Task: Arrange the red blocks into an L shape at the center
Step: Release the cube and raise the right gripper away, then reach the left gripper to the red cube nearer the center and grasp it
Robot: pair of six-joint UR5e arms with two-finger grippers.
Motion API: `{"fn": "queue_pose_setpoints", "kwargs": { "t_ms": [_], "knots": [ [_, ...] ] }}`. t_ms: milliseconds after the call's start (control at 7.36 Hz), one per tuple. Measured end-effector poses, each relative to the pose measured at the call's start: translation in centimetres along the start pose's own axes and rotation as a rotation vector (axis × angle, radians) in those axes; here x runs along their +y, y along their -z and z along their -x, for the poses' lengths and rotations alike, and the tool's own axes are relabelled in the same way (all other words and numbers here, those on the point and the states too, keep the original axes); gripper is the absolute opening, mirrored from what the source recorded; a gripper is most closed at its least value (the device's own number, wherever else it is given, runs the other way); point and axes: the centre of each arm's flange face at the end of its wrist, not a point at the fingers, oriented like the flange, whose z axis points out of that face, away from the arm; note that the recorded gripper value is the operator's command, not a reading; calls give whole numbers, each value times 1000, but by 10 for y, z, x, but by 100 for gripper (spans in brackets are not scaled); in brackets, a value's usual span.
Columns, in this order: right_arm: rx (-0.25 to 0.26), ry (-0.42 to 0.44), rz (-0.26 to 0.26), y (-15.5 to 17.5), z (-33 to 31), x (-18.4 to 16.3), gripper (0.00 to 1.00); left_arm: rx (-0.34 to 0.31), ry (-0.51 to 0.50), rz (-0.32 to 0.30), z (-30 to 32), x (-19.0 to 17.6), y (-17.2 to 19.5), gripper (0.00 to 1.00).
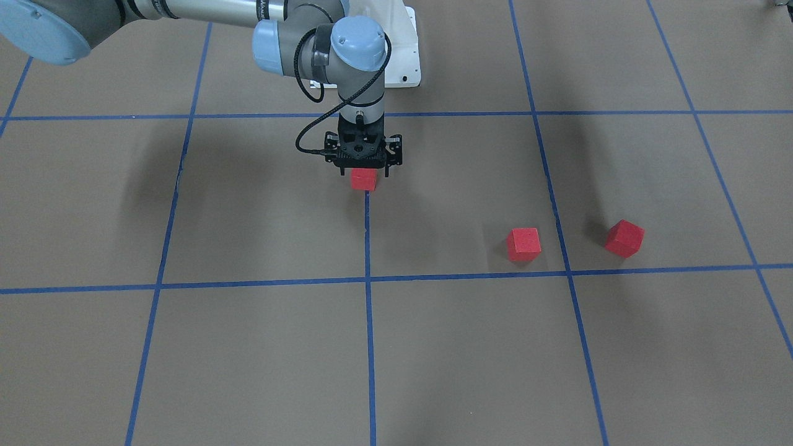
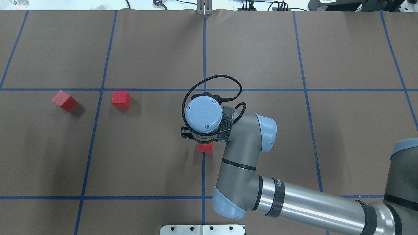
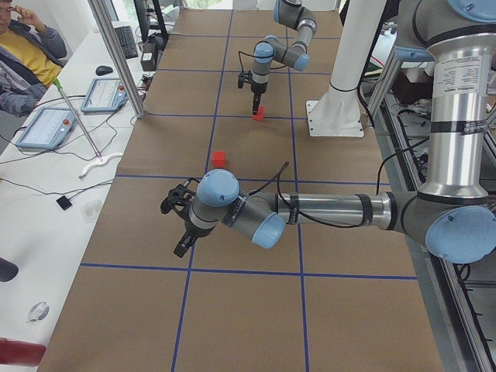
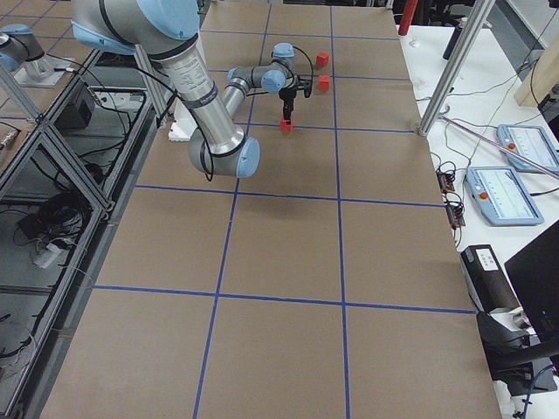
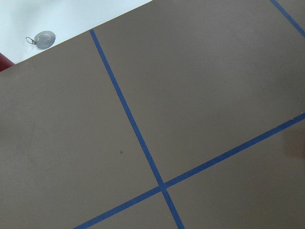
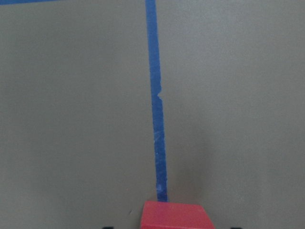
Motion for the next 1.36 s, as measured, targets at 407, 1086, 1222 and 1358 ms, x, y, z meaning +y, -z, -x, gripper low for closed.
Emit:
{"fn": "queue_pose_setpoints", "kwargs": {
  "t_ms": [407, 1086, 1222, 1358],
  "knots": [
    [-21, -49, -43, 36, -42, -67, 99, 34, -42, 0, -30, -28, -14, 100],
    [7, 151, -13, 112, -334, -234, 99, 235, 151, 20, -219, -123, -95, 100],
    [15, 211, 7, 118, -402, -246, 99, 246, 195, 55, -268, -137, -118, 100],
    [26, 255, 27, 121, -465, -249, 99, 237, 225, 95, -315, -154, -137, 100]
  ]
}}
